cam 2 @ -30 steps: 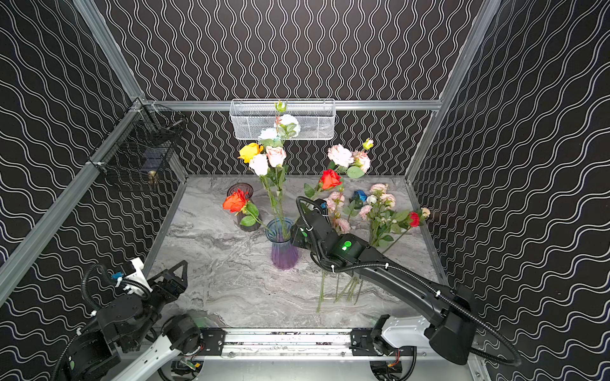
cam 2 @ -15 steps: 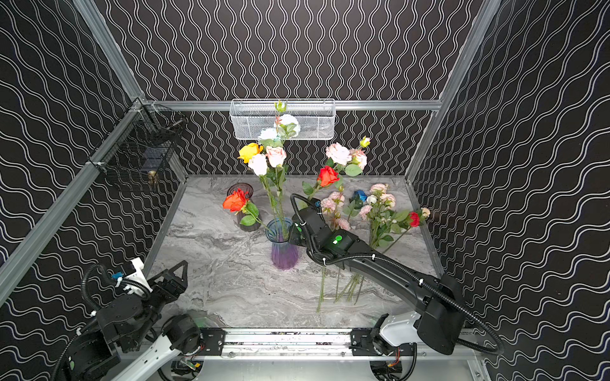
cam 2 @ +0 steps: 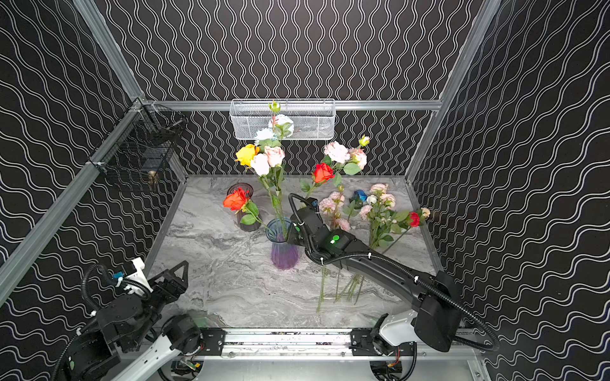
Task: Arrange flowers in a vase
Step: Pick up the vase from the center of the table.
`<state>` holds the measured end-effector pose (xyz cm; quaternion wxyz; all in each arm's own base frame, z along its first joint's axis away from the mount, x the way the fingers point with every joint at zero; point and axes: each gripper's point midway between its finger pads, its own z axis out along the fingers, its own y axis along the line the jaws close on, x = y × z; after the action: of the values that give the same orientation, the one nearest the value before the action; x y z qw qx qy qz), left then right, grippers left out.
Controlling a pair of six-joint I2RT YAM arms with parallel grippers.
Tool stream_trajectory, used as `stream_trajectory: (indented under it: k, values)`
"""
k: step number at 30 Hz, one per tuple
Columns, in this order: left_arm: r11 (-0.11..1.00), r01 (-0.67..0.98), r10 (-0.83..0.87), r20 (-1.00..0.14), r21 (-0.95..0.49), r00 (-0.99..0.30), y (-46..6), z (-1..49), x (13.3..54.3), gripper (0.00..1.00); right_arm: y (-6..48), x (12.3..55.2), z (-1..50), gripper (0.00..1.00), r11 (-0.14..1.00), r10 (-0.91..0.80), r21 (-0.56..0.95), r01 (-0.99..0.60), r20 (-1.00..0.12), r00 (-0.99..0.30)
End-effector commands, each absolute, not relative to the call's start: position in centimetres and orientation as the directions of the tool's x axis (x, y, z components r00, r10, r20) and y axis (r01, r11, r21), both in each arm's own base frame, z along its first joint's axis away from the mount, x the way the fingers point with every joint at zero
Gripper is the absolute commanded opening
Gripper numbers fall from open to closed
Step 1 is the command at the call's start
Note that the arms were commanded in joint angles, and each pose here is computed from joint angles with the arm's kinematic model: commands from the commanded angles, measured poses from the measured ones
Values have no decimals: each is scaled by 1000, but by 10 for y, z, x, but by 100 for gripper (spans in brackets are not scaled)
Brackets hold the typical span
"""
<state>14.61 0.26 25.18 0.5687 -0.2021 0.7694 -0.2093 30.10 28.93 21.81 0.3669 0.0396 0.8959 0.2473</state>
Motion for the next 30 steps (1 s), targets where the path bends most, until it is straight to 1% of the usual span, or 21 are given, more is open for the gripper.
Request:
stream_trajectory:
  k: [1, 9, 15, 21, 30]
  values:
    - [835, -65, -543, -799, -546, -258, 4, 256, 146, 84, 283, 302, 213, 25, 891, 230, 440, -110, -648, -726]
    - [836, -65, -542, -800, -545, -258, 3, 256, 147, 84, 285, 305, 210, 22, 898, 193, 417, -140, -659, -727]
    - [837, -64, -540, -802, -543, -257, 3, 255, 147, 84, 279, 313, 206, 12, 908, 195, 399, -129, -675, -712]
    - [837, -69, -541, -801, -543, -255, 4, 255, 147, 84, 283, 320, 204, 10, 907, 204, 401, -127, -684, -700]
    - [838, -72, -540, -802, -541, -255, 4, 254, 148, 84, 267, 349, 214, 8, 939, 188, 329, -98, -732, -655]
